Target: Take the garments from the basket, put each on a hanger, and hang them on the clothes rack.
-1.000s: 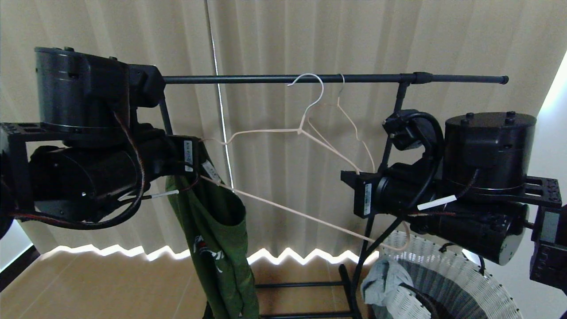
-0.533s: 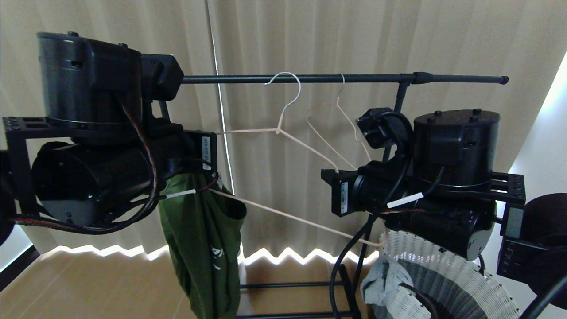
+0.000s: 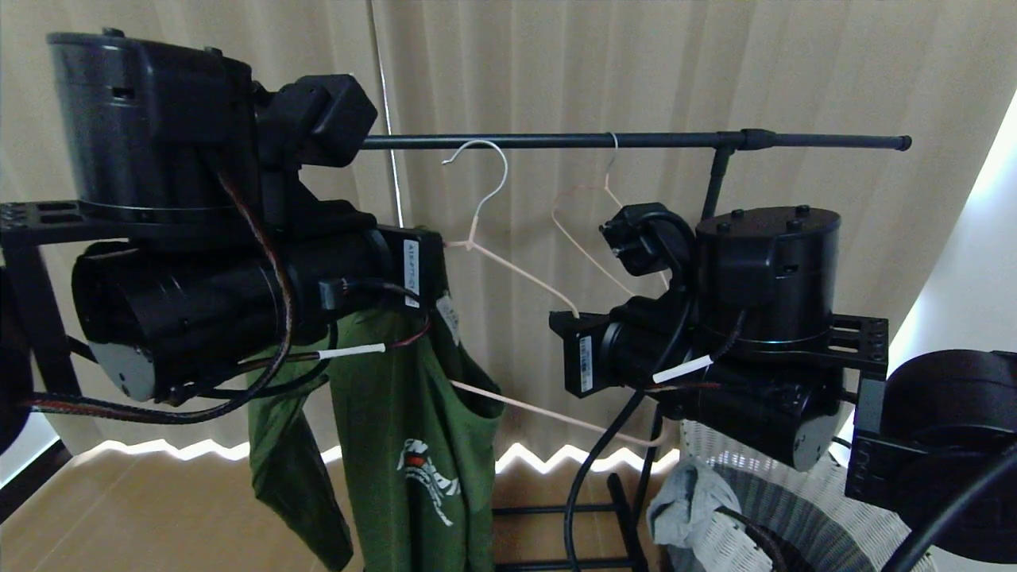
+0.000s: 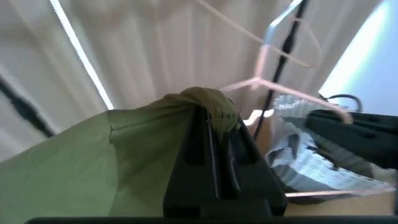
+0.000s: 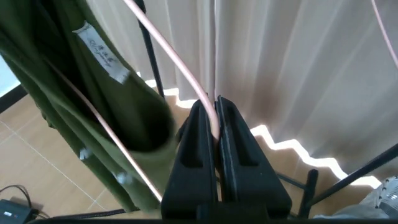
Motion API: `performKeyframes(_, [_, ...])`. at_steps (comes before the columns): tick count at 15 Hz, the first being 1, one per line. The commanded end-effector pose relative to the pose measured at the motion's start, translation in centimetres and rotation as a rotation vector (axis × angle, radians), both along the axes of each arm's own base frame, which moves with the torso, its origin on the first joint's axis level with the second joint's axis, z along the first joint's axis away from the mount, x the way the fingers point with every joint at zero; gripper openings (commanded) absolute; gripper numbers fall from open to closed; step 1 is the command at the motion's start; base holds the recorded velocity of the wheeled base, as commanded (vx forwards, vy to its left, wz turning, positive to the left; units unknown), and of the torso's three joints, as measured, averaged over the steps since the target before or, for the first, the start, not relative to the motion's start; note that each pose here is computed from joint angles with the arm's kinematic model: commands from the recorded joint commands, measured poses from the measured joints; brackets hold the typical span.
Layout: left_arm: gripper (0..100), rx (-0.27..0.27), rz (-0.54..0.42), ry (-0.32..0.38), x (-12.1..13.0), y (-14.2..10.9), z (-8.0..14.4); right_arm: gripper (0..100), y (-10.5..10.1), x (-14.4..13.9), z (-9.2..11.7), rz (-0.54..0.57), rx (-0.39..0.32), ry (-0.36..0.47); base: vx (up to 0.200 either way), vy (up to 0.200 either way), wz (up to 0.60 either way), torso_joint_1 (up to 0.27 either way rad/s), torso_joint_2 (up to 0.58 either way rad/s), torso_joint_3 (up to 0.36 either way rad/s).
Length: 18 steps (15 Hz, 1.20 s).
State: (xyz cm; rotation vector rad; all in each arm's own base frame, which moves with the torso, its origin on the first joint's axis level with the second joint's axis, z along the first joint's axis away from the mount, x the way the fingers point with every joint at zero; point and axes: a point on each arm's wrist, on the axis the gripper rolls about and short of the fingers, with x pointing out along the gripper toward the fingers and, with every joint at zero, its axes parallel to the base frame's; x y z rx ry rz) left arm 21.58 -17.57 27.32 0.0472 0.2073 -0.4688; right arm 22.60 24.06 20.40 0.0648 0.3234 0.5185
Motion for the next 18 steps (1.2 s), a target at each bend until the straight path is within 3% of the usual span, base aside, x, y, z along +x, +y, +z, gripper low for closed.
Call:
performKeyframes(1, [0, 0.006, -0.086, -0.004, -0.4, 0.0, -0.4, 0, 0.2, -0.2, 0.0, 0.008, 0.001, -0.001, 0.000, 0.000, 0.00, 0.000, 0.00, 0.000])
performKeyframes(3, [0, 0.063, -0.127, -0.009, -0.7, 0.2, -1.3, 0, 0.1, -0.3, 0.2, 0.008, 0.007, -0.004, 0.000, 0.000, 0.00, 0.000, 0.00, 0.000])
performKeyframes(5, [0, 0.086, -0.149, -0.007, -1.0, 0.5, -1.7, 0, -0.1, -0.5, 0.6, 0.008, 0.015, -0.011, 0.000, 0.000, 0.00, 0.000, 0.00, 0.000])
performKeyframes(11, [0, 0.085, -0.150, -0.020, -2.4, 1.7, -1.6, 0, -1.0, -1.3, 2.1, 0.005, 0.052, -0.044, 0.000, 0.000, 0.00, 0.000, 0.00, 0.000])
performKeyframes(12, [100, 0.088, -0.150, -0.019, -2.5, 1.7, -1.7, 0, -1.1, -1.4, 2.3, 0.005, 0.057, -0.048, 0.000, 0.000, 0.00, 0.000, 0.00, 0.000])
performKeyframes(15, [100, 0.090, -0.153, -0.032, -2.8, 1.9, -1.4, 0, -1.6, -1.6, 2.9, 0.002, 0.068, -0.060, 0.000, 0.000, 0.00, 0.000, 0.00, 0.000])
performKeyframes(18, [100, 0.087, -0.152, -0.046, -4.1, 3.1, -1.4, 0, -3.4, -2.1, 4.0, -0.027, 0.089, -0.089, 0.000, 0.000, 0.00, 0.000, 0.00, 0.000])
